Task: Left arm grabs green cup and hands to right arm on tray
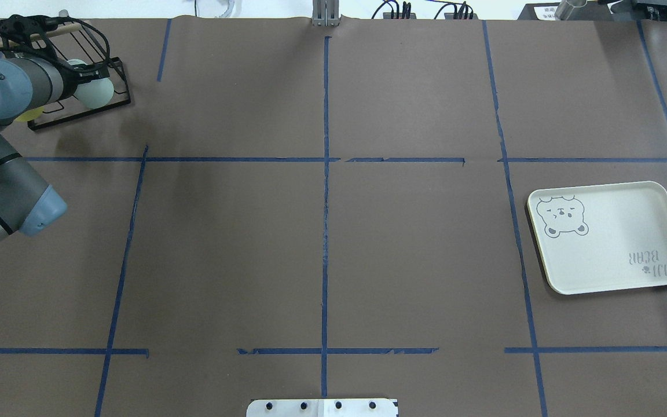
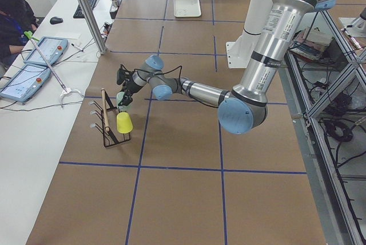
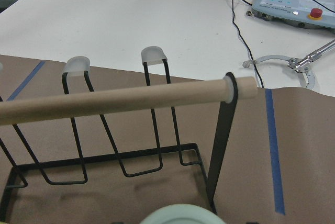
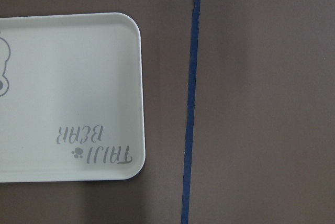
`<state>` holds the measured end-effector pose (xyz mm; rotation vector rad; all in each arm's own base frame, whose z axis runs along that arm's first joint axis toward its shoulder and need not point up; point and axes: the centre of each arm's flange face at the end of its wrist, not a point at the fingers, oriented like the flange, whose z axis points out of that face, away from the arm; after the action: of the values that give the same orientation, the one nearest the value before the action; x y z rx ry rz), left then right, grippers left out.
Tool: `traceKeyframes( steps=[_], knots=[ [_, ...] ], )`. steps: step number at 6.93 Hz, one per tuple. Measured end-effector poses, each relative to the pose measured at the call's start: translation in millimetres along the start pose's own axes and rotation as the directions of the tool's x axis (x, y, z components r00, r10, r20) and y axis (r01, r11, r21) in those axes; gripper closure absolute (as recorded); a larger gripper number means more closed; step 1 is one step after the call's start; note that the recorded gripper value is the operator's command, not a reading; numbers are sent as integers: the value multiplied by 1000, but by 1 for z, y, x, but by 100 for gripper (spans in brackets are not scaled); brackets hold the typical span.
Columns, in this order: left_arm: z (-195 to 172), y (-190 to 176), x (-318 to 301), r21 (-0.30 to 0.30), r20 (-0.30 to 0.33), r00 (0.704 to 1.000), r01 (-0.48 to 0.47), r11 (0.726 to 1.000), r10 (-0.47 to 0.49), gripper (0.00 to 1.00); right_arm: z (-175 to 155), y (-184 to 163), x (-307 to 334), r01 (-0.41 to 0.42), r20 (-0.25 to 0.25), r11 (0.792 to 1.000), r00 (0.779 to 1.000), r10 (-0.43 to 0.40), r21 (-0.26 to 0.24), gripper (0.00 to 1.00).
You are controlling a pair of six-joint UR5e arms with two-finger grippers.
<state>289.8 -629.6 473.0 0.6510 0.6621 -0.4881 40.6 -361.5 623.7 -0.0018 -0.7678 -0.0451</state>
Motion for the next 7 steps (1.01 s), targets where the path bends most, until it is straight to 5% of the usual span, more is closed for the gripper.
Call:
traceKeyframes(
  steps=[7],
  knots=[
    [-42,-17,-9,43,-41,999,-10,999,11,53,0,0,0,-1,0,1000,1000,1,-1,0]
  ],
)
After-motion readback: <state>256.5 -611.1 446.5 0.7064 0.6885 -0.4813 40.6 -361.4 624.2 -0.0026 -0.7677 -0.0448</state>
